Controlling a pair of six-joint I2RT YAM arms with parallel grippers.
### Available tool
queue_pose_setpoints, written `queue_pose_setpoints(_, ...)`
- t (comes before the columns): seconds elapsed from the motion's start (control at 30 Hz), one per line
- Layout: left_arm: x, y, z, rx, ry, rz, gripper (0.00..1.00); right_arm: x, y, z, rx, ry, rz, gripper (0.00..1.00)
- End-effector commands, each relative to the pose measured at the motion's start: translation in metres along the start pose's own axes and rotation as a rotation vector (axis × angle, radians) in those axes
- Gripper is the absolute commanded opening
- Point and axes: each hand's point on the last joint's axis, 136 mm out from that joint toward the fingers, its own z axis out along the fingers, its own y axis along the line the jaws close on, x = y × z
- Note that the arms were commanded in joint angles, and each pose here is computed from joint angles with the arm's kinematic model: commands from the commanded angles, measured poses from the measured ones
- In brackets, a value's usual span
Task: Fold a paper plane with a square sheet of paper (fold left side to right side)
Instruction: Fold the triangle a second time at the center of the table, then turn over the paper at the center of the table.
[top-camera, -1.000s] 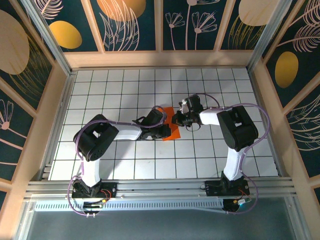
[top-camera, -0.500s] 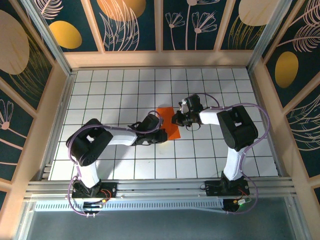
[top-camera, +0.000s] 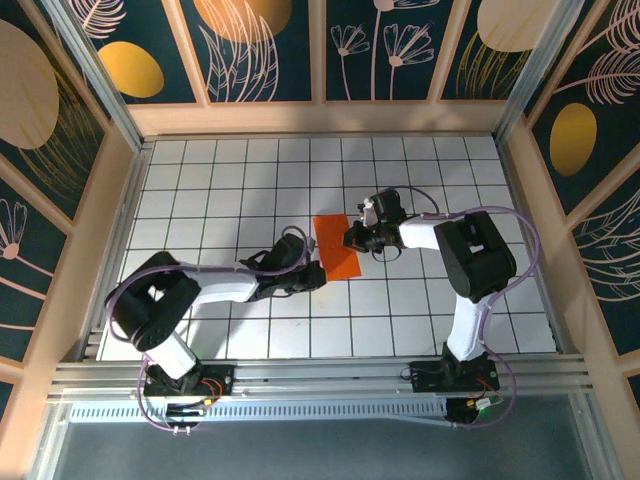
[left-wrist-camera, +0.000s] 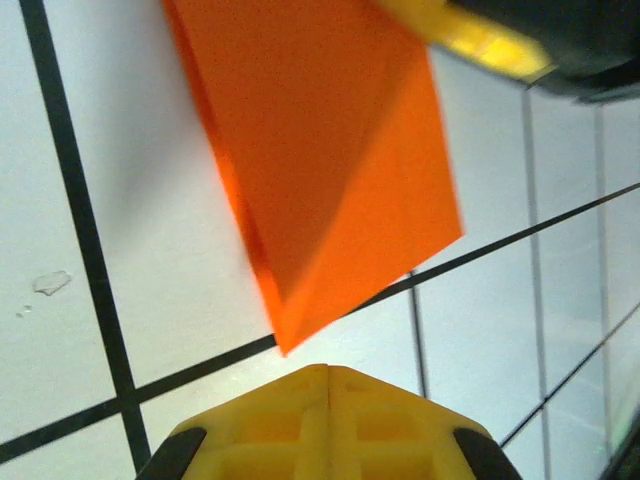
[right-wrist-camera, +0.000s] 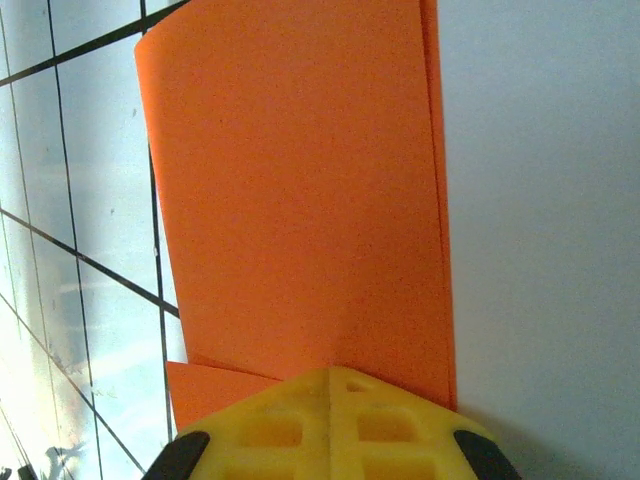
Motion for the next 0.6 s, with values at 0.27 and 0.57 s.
queue_pose_setpoints(0.27, -0.064, 0.022, -0.062, -0.009, -0.307, -0.096, 0.32, -0.049, 0.028, -0.065, 0.006, -0.226, -0.072, 0.46)
queue_pose_setpoints(0.57, -0.086, 0.027, -0.079, 0.019, -0.398, -0.135, 0.54, -0.051, -0.003, -0.119, 0.082, -0.373, -0.058, 0.83)
